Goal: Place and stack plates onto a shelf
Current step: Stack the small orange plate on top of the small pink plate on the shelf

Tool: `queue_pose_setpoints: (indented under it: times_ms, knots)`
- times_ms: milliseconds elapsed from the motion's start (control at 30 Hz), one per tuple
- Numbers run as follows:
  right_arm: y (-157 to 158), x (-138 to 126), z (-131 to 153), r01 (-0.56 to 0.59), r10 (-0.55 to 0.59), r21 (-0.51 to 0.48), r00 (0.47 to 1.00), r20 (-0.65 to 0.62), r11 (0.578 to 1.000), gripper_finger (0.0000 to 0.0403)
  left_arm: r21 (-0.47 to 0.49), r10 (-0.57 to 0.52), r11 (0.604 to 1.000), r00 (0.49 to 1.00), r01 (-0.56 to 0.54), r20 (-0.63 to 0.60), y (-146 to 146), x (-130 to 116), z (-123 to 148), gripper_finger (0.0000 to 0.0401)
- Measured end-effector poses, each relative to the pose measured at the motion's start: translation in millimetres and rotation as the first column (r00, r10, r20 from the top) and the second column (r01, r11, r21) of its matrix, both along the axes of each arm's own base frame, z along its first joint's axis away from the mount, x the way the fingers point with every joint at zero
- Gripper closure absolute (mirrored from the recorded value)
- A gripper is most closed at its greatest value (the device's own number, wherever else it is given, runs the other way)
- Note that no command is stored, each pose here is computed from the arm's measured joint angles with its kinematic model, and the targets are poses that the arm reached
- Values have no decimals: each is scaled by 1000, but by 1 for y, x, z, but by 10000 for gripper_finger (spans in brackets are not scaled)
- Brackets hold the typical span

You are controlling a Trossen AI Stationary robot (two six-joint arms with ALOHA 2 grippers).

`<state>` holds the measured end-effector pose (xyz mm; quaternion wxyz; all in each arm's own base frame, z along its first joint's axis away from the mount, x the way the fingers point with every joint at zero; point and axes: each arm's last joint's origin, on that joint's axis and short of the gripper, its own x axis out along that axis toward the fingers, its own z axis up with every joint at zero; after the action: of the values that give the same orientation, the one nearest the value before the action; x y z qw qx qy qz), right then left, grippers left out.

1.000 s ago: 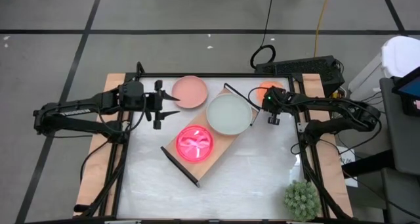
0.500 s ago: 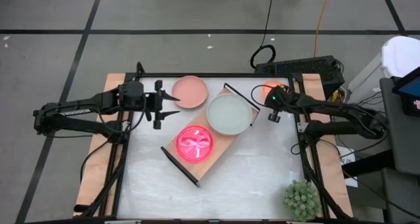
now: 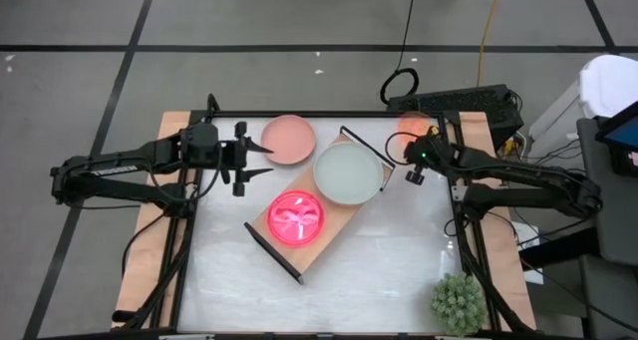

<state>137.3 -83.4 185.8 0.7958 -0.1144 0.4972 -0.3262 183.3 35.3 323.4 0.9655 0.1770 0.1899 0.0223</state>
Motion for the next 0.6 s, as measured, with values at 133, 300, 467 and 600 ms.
queue_pose_setpoints:
  times_ms: [133, 300, 467, 600]
  knots:
    - [5, 10, 22, -48, 50, -27, 997, 57, 998, 403, -2, 1, 1000, 1000, -1, 0, 0, 0, 0, 190]
    - [10, 20, 54, -45, 53, -85, 994, 91, 995, 403, -7, 2, 1000, 1000, -2, 1, 0, 0, 0, 190]
    - [21, 27, 84, -88, 104, -104, 981, 164, 991, 403, -8, 3, 1000, 1000, -3, 1, 0, 0, 0, 190]
    - [34, 37, 104, -129, 153, -125, 967, 202, 984, 403, -8, 3, 1000, 1000, -3, 1, 0, 0, 0, 190]
